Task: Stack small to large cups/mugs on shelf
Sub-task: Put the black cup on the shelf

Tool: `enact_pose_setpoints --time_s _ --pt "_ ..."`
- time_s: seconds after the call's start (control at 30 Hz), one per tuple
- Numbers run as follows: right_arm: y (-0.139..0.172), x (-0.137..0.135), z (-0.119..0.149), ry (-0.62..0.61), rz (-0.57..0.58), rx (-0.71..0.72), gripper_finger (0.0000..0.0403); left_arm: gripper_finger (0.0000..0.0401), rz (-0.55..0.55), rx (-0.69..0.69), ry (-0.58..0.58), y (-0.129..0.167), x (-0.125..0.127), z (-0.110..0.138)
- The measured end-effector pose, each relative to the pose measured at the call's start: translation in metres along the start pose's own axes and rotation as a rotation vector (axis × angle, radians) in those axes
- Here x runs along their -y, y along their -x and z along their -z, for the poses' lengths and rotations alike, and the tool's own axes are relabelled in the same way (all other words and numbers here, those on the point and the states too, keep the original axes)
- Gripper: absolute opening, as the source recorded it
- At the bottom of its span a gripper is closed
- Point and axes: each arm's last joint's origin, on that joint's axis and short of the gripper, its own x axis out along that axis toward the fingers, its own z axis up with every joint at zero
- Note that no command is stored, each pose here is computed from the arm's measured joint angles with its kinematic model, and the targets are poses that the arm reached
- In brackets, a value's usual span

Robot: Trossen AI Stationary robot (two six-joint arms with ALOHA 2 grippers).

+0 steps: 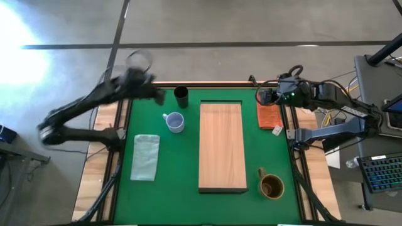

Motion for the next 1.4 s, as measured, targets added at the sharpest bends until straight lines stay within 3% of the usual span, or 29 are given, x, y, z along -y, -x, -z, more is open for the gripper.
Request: enact_pose_setpoints --time_s 0.07,0.13,0.3,0.43,0.67,0.8,1.07,1.4 --pt "0.003 0.002 0.0 0.005 -0.012 -0.003 0.0134 0.0092 0.148 -0.06 0.031 -0.025 -0.013 -0.022" --pt "0.007 0.004 -0.001 0.01 -0.023 0.004 0.0134 0.0092 0.207 -0.034 0.054 -0.035 -0.026 -0.047" --pt "0.017 0.011 -0.001 0.007 -0.043 0.019 0.0137 0.0092 0.0 -0.06 0.063 -0.046 -0.064 -0.071" --pt "0.025 0.015 -0.002 0.005 -0.06 0.038 0.0133 0.0092 -0.041 -0.072 -0.046 -0.042 -0.068 -0.078" --pt "0.029 0.018 -0.003 0.034 -0.069 0.051 0.0137 0.0106 -0.025 -0.235 -0.075 -0.069 -0.073 -0.065" --pt "0.029 0.018 -0.002 0.035 -0.065 0.048 0.0143 0.0137 -0.086 -0.347 -0.07 -0.087 -0.075 -0.054" --pt "0.029 0.018 -0.002 0.035 -0.065 0.048 0.0142 0.0194 -0.13 -0.288 -0.115 -0.085 -0.058 -0.057" --pt "0.028 0.018 -0.002 0.043 -0.064 0.047 0.0143 0.0199 -0.152 -0.335 -0.09 -0.117 -0.061 -0.048"
